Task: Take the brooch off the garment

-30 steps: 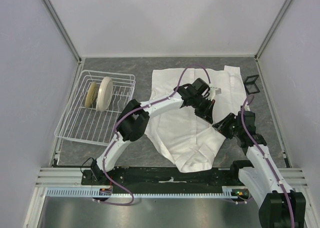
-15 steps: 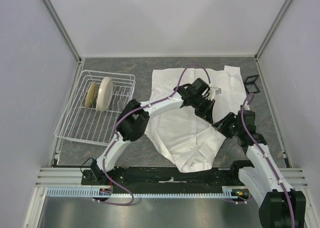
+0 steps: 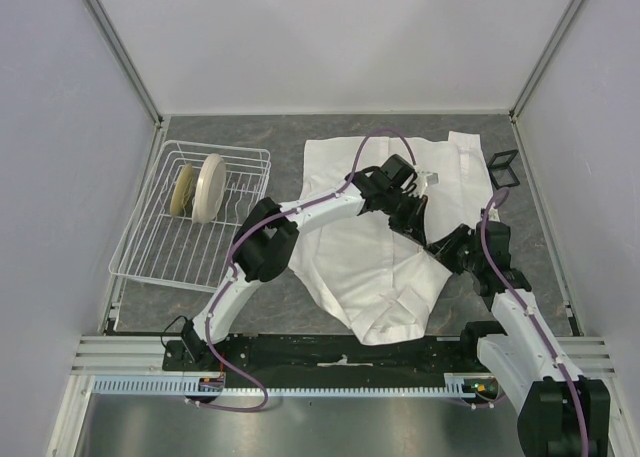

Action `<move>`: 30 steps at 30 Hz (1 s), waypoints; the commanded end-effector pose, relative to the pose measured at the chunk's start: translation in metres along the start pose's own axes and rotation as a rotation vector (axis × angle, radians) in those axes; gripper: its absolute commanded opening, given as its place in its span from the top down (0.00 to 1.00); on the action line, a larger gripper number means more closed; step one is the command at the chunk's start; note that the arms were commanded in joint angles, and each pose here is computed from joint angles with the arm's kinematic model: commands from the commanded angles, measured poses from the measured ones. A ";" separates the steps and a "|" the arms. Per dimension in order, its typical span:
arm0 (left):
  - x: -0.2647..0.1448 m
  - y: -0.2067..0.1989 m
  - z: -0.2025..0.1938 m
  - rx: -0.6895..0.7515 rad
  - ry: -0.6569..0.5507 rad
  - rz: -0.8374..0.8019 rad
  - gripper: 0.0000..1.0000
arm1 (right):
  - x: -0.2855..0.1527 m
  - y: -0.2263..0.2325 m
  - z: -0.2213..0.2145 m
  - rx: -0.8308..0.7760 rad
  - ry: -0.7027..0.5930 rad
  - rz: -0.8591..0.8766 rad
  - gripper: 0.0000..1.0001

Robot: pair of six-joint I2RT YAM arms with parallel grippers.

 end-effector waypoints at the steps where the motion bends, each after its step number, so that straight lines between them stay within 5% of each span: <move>1: -0.026 -0.047 0.029 -0.005 -0.078 -0.192 0.98 | 0.005 -0.020 -0.014 0.003 0.024 -0.064 0.78; 10: -0.025 -0.051 0.023 -0.100 -0.060 -0.338 0.98 | 0.018 -0.028 -0.018 0.010 0.017 -0.062 0.84; 13: -0.026 -0.038 0.017 -0.075 -0.057 -0.197 0.98 | 0.013 -0.028 -0.010 -0.006 -0.009 -0.113 0.79; 15: -0.030 -0.030 0.021 0.006 -0.096 -0.100 0.98 | 0.006 -0.030 -0.007 -0.026 -0.010 -0.159 0.64; 18: -0.034 -0.020 0.016 0.047 -0.110 -0.009 0.98 | -0.001 -0.027 -0.006 -0.035 -0.003 -0.168 0.56; 30: -0.016 -0.007 -0.001 0.261 -0.250 0.339 0.98 | -0.021 -0.016 0.006 0.015 -0.050 -0.214 0.50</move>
Point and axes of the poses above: each gripper's point midway between its finger pads, its own x axis out along the fingers, its own y axis along the line the jaws close on, z = x × y, the point moved 5 cm from there along -x, back along the fingers
